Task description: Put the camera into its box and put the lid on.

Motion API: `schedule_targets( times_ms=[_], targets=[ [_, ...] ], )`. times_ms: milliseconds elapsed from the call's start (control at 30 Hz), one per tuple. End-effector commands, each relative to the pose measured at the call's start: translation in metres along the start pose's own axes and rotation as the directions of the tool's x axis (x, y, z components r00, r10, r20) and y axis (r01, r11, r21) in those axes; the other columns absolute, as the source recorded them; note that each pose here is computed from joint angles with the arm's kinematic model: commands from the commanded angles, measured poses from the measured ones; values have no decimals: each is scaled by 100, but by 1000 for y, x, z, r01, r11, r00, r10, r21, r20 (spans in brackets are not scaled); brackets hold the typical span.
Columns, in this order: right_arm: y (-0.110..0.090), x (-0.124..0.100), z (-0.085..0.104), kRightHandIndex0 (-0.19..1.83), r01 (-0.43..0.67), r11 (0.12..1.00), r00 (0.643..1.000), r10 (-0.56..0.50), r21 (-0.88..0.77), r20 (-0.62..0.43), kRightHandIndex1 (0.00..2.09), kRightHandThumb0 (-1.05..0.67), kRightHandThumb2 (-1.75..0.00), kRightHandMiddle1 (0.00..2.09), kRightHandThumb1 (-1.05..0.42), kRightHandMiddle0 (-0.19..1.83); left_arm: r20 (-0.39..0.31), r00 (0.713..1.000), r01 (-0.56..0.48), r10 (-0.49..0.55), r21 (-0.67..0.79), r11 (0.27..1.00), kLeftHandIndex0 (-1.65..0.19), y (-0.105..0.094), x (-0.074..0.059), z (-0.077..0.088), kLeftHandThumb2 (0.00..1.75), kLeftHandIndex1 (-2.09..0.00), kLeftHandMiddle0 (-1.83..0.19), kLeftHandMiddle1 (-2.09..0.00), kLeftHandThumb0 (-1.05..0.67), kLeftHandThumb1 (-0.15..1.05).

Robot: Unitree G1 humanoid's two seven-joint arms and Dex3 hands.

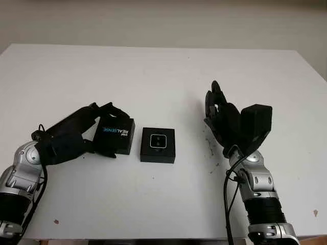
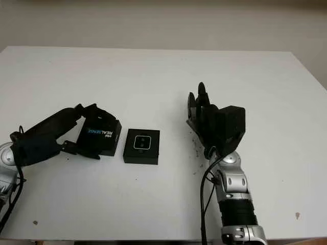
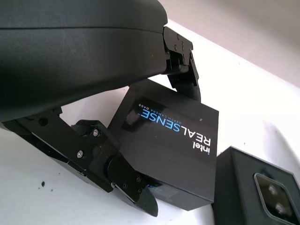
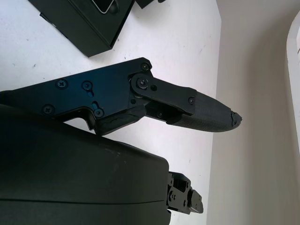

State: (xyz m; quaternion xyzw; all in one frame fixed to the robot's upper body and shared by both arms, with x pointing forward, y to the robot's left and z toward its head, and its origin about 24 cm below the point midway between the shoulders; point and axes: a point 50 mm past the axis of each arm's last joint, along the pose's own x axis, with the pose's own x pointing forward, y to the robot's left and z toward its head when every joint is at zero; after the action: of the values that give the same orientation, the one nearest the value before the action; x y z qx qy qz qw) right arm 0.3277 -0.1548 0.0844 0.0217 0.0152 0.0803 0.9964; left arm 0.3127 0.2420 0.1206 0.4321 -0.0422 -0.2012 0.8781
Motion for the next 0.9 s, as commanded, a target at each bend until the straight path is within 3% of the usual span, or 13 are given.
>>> schedule_targets(
  times_ms=[0, 233, 500, 633, 867],
  targets=[
    [1, -1, 3, -19, -3, 1000, 1000, 3, -4, 13, 0, -67, -69, 0, -105, -19, 20, 999, -32, 32, -23, 999, -25, 8, -1, 6, 5, -132, -22, -149, -20, 98],
    [2, -1, 2, -19, -9, 1000, 1000, 9, -7, 13, 0, -66, -70, 0, -105, -19, 23, 996, -89, 91, -77, 993, -26, 22, -2, 17, 5, -137, -29, -156, -25, 97],
    [5, -1, -1, -19, -14, 1000, 1000, 14, -2, 2, 0, -69, -69, 0, -105, -19, -11, 997, -76, 76, -27, 997, -26, 36, -2, 54, 5, -138, -32, -155, -26, 96],
    [8, -1, -2, -19, -3, 1000, 1000, 3, 0, 17, 0, -71, -68, 0, -105, -19, 4, 999, -41, 42, -11, 999, -29, 33, -2, 74, 5, -135, -34, -144, -22, 96],
    [13, 0, 0, -19, 6, 1000, 999, -5, -8, 41, 0, -73, -69, 0, -105, -19, -23, 999, 40, -42, -62, 997, -30, 23, -1, 91, 5, -138, -39, -148, -23, 96]
  ],
)
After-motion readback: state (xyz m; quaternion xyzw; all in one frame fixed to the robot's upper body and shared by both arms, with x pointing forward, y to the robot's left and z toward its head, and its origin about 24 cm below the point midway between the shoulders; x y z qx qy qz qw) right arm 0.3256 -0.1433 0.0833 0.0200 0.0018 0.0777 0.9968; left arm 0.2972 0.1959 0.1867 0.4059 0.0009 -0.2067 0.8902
